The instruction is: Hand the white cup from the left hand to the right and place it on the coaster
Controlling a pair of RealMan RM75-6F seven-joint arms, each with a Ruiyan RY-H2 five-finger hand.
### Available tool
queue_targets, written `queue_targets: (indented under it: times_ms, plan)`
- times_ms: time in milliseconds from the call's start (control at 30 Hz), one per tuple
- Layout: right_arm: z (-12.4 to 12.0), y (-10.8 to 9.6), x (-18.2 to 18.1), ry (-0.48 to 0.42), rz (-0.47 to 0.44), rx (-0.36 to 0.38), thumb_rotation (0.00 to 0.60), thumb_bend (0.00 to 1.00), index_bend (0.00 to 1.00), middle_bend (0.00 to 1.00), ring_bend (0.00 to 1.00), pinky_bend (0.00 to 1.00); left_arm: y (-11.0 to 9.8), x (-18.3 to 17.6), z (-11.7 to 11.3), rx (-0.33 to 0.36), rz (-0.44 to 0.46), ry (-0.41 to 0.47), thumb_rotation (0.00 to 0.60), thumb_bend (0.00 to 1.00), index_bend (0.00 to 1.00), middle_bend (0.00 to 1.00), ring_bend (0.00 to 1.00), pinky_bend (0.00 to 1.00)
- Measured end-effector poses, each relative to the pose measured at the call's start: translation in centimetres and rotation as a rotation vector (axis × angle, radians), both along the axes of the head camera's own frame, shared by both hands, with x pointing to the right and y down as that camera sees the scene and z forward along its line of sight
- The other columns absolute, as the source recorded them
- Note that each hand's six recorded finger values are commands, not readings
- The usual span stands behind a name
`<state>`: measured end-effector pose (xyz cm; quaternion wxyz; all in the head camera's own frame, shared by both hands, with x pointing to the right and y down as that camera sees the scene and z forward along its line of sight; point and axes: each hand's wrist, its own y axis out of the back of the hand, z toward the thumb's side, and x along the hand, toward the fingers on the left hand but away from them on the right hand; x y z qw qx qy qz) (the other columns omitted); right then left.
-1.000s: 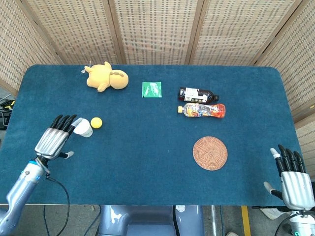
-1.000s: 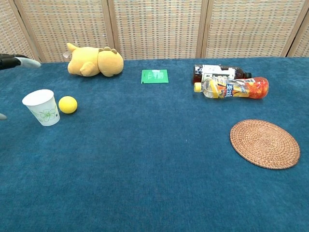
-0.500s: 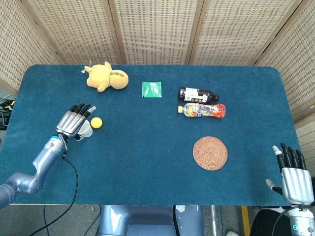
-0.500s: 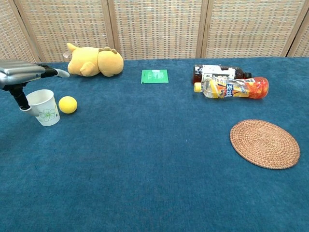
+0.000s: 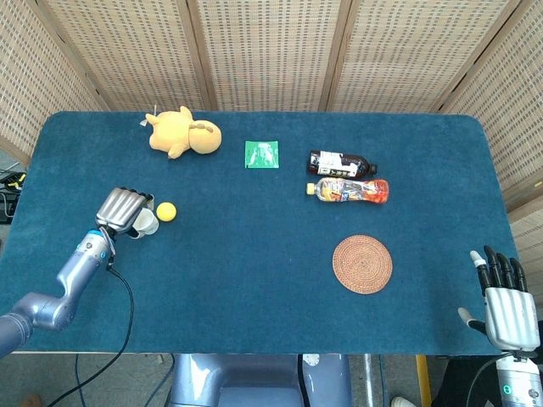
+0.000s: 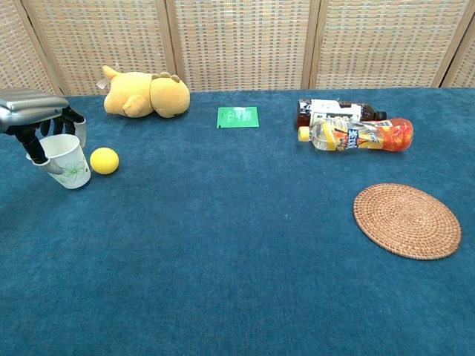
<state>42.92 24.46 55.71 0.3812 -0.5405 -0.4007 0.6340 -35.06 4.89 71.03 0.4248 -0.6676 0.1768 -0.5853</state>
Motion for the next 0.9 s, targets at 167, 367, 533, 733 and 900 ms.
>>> queue_targets:
  times_ms: [167,367,533,733,900]
  plan:
    - [-0.3,0.0,0.0,-0.008,0.003,0.007,0.600,0.00,0.08,0.00,0.00,0.00,0.0,1.1,-2.0,0.029,0.016,0.069,0.600,0.08,0.43,0.50,0.42,0.41]
    - [-0.4,-0.2,0.4,-0.005,0.015,0.011,0.600,0.00,0.08,0.00,0.00,0.00,1.5,7.3,-6.2,0.049,0.174,0.209,0.600,0.10,0.43,0.50,0.43,0.43]
    - [-0.5,-0.4,0.9,-0.001,0.034,0.021,0.600,0.00,0.08,0.00,0.00,0.00,3.3,14.4,-8.9,0.089,0.391,0.275,0.600,0.11,0.43,0.50,0.43,0.43]
    - [-0.6,-0.7,1.6,0.011,0.055,0.025,0.600,0.00,0.08,0.00,0.00,0.00,5.2,21.0,-8.5,0.076,0.557,0.287,0.600,0.11,0.43,0.49,0.42,0.43]
    - [-0.3,-0.9,2.4,0.028,0.081,0.018,0.600,0.00,0.08,0.00,0.00,0.00,6.8,25.6,-7.0,0.043,0.656,0.272,0.600,0.11,0.43,0.49,0.42,0.43]
